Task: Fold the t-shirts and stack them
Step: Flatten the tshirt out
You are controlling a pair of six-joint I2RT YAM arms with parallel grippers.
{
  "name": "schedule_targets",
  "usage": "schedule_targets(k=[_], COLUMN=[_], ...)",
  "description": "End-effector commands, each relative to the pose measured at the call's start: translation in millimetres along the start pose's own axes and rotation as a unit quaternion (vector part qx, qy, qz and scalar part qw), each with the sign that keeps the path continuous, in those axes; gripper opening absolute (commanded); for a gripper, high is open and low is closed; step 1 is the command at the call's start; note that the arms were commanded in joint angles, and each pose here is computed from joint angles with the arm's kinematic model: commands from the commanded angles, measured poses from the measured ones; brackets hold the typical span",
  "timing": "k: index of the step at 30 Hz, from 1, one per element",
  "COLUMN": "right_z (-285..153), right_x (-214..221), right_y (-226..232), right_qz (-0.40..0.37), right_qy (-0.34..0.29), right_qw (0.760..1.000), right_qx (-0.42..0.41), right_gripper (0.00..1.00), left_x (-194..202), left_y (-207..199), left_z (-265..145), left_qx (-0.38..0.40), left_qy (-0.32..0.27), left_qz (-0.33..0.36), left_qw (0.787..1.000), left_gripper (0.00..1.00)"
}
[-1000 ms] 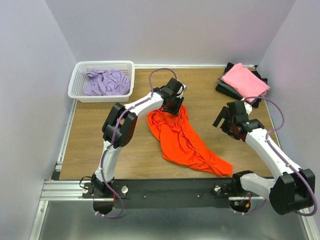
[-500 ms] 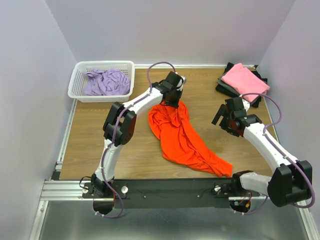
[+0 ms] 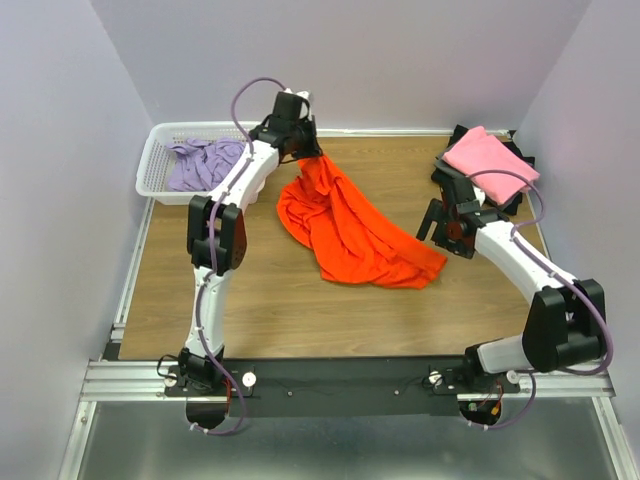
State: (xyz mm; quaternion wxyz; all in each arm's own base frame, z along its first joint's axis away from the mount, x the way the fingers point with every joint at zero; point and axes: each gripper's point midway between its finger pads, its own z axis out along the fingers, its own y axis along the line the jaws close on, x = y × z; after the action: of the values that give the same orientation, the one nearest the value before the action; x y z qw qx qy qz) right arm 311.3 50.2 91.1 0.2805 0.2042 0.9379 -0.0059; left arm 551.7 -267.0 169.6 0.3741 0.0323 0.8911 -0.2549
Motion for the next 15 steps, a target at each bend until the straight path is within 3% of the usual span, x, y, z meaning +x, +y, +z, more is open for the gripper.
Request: schedule_targets(k=[1,5,10,15], right_z=[8.0,17.0,29.6,39.0], right_x=[-6.5,2.9,14.0,-1.5], right_y=[20.4,37.5,35.5,34.6], right_qz=[-0.035,-0.063,-0.055,-0.038], right_qy=[0.016,0.052,0.074,0.043], right_qw=[0.998,0.994,0.994,0.997], right_qx=[-0.039,-0.079,-0.066,-0.047], right_gripper=[0.98,0.96,0.94,0.88], left_x=[-27.0,-29.1,-21.3,-15.6], left_y=[16.9,24.5,26.3,30.0], left_z=[-6.7,-9.9,-8.5,-9.3], left_qx=[-0.016,-0.026,-0.023,-0.027], left_qy=[-0.039,-0.045,-0.036,-0.028], left_qz=[-0.028,-0.030,-0.032,-0.026], left_qw=[0.999,0.998,0.999,0.999], left_gripper=[0.00,0.00,0.00,0.00])
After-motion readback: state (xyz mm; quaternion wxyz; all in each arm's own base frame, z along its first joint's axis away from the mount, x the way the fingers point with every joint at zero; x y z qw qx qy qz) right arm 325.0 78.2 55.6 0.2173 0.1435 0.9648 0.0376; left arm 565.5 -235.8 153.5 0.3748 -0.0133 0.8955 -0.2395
